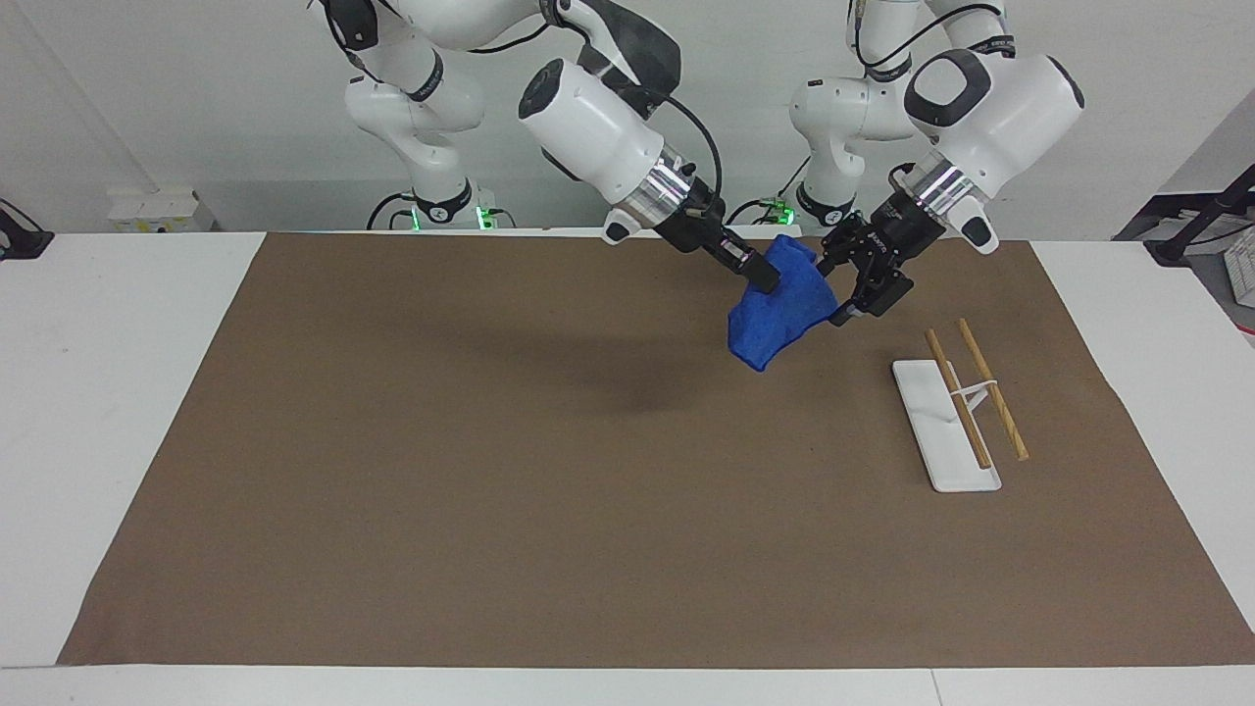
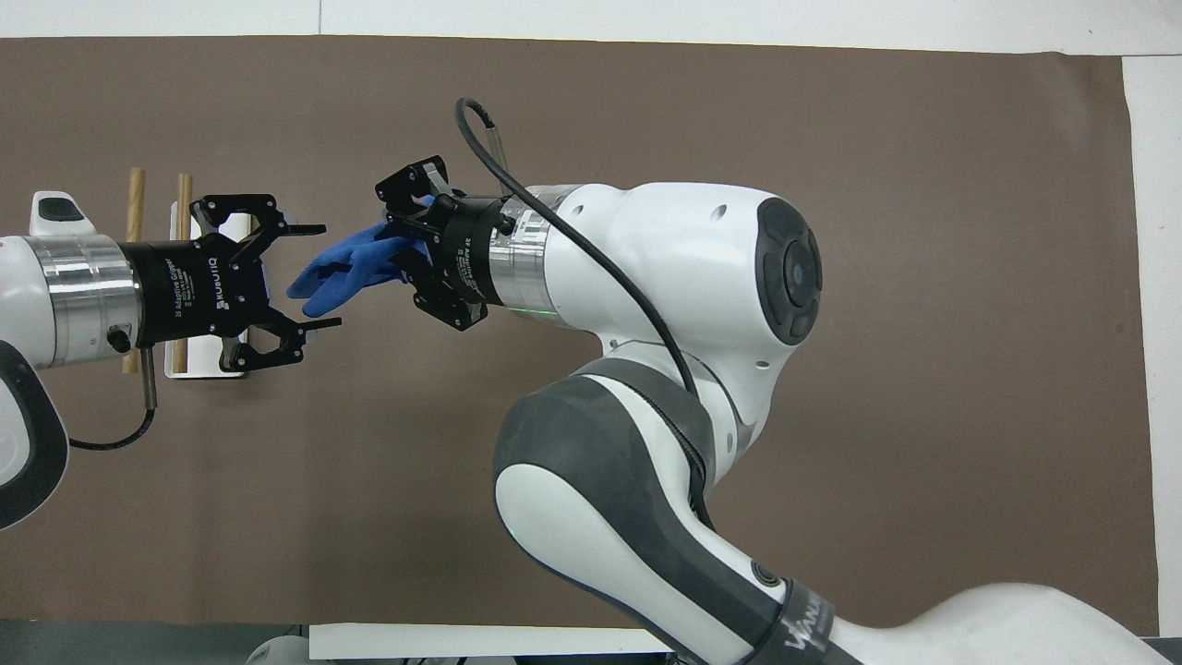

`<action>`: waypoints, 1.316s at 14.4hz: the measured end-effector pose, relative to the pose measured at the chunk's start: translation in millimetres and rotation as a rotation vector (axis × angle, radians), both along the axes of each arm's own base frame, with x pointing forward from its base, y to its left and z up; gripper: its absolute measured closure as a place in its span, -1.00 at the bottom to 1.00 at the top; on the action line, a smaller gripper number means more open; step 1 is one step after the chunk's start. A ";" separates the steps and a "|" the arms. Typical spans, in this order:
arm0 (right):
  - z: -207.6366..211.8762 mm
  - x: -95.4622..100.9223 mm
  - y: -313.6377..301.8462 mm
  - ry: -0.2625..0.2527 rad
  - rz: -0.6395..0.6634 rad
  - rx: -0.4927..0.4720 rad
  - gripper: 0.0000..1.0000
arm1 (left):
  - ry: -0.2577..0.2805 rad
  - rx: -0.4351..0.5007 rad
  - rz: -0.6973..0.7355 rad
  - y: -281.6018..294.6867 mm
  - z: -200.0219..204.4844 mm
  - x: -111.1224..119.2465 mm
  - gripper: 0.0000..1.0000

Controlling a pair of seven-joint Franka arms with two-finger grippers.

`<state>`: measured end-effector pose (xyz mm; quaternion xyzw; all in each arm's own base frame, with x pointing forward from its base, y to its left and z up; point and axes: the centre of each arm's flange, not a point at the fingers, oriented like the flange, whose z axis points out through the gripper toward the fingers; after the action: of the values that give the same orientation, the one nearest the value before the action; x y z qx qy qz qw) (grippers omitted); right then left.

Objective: Right arm passes towel to left arm to hang
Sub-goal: 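Close the left gripper on the towel held by the right gripper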

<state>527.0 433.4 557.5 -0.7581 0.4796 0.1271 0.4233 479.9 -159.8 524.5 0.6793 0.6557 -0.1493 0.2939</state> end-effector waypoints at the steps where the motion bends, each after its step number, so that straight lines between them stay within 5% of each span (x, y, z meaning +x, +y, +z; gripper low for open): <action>1: 0.3 -1.8 2.9 -0.001 0.001 0.006 0.75 | 0.003 0.000 0.003 -1.3 -2.0 0.9 -0.77; 4: 0.1 -1.9 3.6 -0.002 0.000 0.009 0.75 | 0.009 0.000 0.008 -1.6 -4.0 1.7 -0.16; 6: -0.3 -1.5 3.6 -0.001 0.000 0.010 0.75 | 0.010 0.000 0.010 -1.1 -4.0 1.9 -0.07; 10: -0.6 -1.1 3.6 0.000 0.000 0.010 0.75 | 0.011 -0.001 0.013 0.3 -4.3 2.4 0.96; 17: -0.8 -0.7 3.5 0.001 -0.001 0.011 0.75 | 0.003 -0.003 0.012 0.3 -0.3 5.1 0.96; 19: -1.3 -0.4 3.3 0.002 -0.001 0.011 0.41 | -0.005 -0.001 0.004 0.7 -0.4 6.2 0.96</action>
<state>526.6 436.7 556.1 -0.7555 0.4797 0.1302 0.4268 486.1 -159.2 524.1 0.6782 0.6563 -0.1473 0.2961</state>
